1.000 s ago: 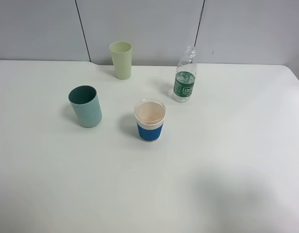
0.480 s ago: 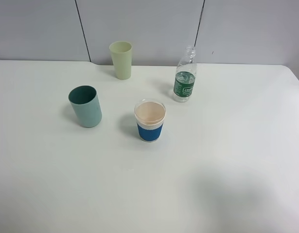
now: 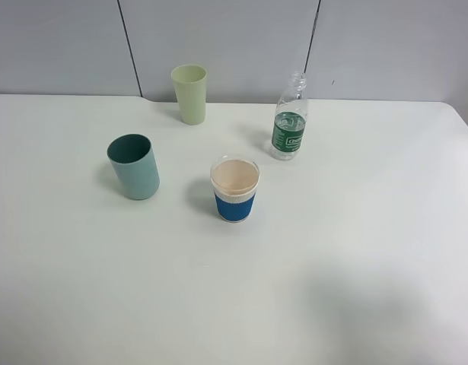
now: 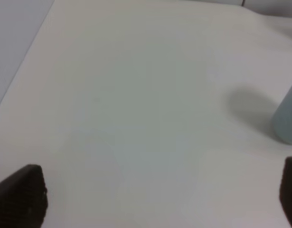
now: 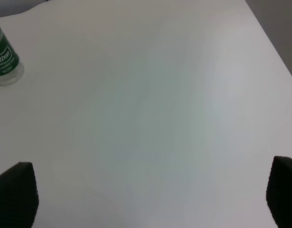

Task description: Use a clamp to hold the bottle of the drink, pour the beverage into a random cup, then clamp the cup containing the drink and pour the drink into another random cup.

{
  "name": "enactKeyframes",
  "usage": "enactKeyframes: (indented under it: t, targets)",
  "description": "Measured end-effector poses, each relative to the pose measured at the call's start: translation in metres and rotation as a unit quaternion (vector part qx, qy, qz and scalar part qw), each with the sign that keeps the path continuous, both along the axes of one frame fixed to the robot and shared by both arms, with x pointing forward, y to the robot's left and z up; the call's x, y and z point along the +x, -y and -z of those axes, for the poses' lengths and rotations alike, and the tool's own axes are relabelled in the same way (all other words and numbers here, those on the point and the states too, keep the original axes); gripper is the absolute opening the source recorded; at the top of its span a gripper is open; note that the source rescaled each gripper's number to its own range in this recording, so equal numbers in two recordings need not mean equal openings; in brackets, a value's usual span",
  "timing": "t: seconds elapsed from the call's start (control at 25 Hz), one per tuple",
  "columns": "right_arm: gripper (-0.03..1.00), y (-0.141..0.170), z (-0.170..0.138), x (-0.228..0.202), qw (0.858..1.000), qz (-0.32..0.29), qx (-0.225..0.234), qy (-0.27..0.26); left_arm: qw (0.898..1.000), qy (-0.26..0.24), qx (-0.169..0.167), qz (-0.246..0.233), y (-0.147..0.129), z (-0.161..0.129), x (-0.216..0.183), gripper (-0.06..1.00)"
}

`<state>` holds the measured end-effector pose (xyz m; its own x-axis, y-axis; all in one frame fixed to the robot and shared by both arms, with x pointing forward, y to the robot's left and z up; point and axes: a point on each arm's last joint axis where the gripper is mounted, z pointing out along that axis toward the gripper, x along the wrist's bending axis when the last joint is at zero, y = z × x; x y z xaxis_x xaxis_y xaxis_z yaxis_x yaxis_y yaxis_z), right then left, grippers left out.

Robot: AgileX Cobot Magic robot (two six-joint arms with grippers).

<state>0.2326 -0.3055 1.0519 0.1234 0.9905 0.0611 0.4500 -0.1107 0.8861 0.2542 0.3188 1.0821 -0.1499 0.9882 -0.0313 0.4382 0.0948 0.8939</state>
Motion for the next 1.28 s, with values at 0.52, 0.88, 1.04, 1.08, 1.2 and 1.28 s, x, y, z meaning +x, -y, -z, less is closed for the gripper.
enactKeyframes:
  t: [0.52,0.88,1.04,1.08,1.2,1.28]
  targets:
    - [1.0,0.0,0.0,0.0,1.0,0.0,0.0,0.0,1.0,0.01,-0.011,-0.014,-0.003,0.025,-0.022,0.99]
    - [1.0,0.0,0.0,0.0,1.0,0.0,0.0,0.0,0.999,0.007,-0.023,-0.04,0.001,0.026,-0.024,0.99]
    - [1.0,0.0,0.0,0.0,1.0,0.0,0.0,0.0,1.0,0.002,0.0,0.012,0.007,0.026,-0.023,0.99]
    - [1.0,0.0,0.0,0.0,1.0,0.0,0.0,0.0,1.0,0.002,0.002,0.017,0.008,0.026,-0.023,0.99]
    - [1.0,0.0,0.0,0.0,1.0,0.0,0.0,0.0,1.0,0.001,0.002,0.027,0.01,0.027,-0.023,0.99]
    - [1.0,0.0,0.0,0.0,1.0,0.0,0.0,0.0,0.999,0.001,-0.005,0.032,0.011,0.027,-0.022,0.99]
